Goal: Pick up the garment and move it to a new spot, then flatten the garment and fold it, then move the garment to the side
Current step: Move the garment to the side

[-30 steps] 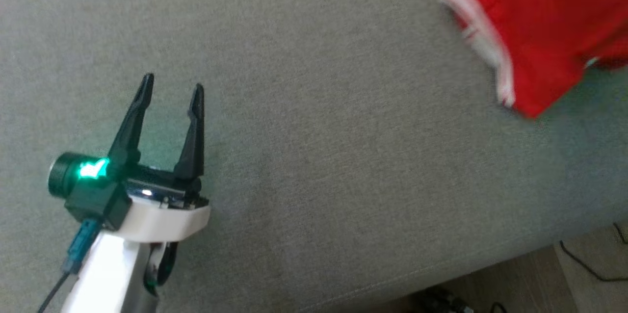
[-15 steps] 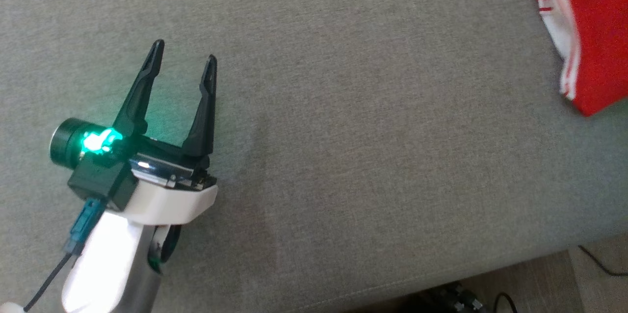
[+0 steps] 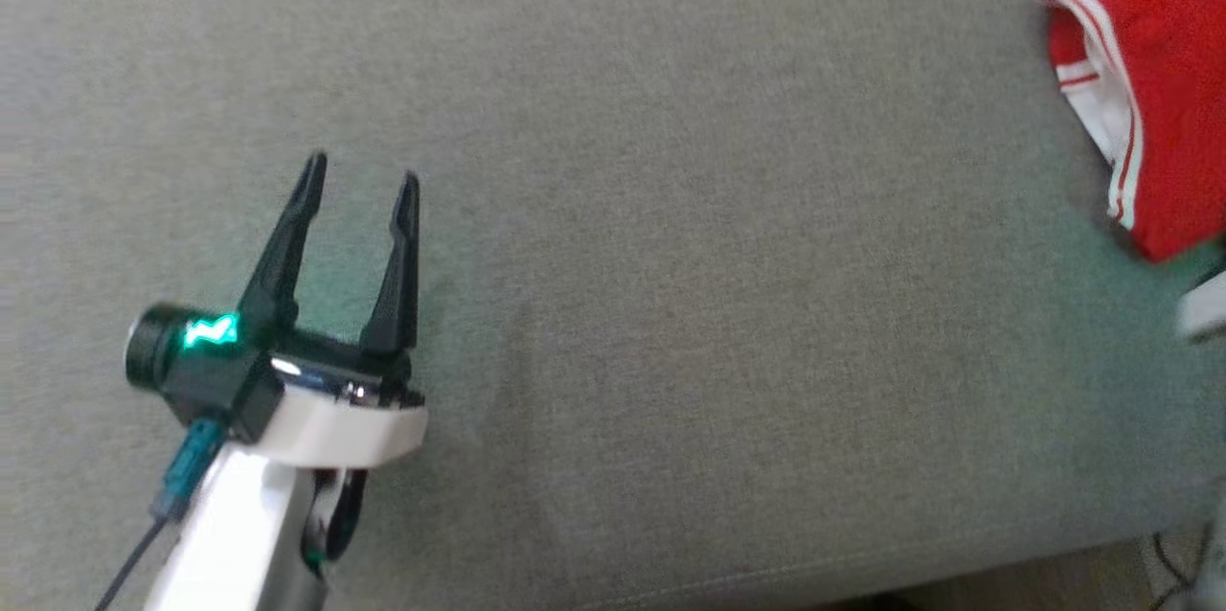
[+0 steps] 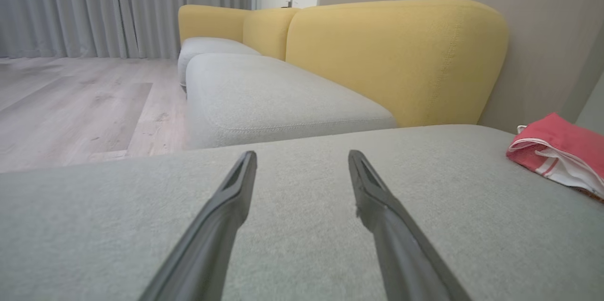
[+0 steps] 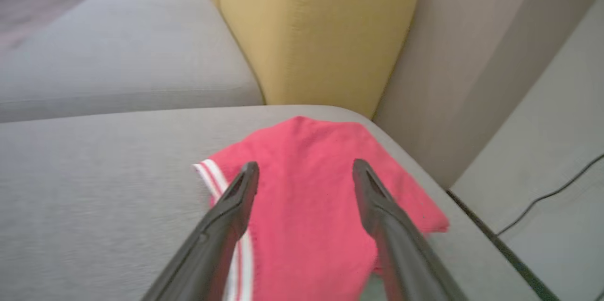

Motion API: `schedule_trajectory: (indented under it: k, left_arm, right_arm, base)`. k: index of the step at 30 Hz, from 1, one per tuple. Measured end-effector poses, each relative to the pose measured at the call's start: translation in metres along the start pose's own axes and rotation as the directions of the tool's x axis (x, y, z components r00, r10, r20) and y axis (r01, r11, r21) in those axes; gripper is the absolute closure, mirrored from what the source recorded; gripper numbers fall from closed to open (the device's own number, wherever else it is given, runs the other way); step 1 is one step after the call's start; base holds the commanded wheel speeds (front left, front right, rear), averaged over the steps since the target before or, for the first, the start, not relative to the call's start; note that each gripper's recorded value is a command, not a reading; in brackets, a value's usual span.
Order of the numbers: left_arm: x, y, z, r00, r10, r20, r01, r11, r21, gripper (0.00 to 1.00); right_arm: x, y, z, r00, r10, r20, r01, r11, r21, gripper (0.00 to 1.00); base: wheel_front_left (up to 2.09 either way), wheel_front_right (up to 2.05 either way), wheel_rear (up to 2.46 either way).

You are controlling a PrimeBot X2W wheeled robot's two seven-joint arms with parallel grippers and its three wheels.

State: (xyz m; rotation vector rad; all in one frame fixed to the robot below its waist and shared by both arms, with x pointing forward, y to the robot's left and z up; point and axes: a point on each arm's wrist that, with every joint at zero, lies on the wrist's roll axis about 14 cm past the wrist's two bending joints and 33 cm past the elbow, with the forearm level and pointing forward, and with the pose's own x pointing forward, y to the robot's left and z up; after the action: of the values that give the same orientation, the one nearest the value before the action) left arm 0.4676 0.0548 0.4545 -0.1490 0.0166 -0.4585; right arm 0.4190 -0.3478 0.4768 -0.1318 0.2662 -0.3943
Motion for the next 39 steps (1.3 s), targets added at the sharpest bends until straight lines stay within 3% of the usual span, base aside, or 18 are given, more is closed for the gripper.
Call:
schedule_trajectory:
  k: [4,9,16,22,39]
  left_arm:
    - [-0.021,0.011,0.002,0.997,0.068,-0.020,-0.068,0.998,0.011,0.00]
    - [-0.047,0.034,0.015,0.984,0.175,-0.010,-0.175,0.984,0.019,0.00]
    - [-0.089,0.058,0.029,0.951,0.309,0.006,-0.309,0.951,0.024,0.00]
    - [-0.120,0.061,0.032,0.934,0.356,0.006,-0.356,0.934,0.038,0.00]
    - [-0.161,0.033,0.018,0.933,0.355,-0.062,-0.353,0.934,0.047,0.00]
  right_arm:
    - [-0.022,0.052,0.003,0.986,0.157,0.062,-0.160,0.986,0.041,0.00]
    - [-0.046,0.119,0.015,0.927,0.339,0.160,-0.355,0.931,0.086,0.00]
    - [-0.072,0.163,0.035,0.850,0.458,0.262,-0.498,0.860,0.113,0.00]
    - [-0.100,0.167,0.023,0.834,0.494,0.245,-0.537,0.830,0.153,0.00]
    - [-0.156,0.140,0.011,0.843,0.487,0.228,-0.529,0.826,0.192,0.00]
  base:
    - [0.00,0.00,0.00]
    - [0.00,0.00,0.00]
    - [0.00,0.00,0.00]
    - [0.00,0.00,0.00]
    - [0.00,0.00,0.00]
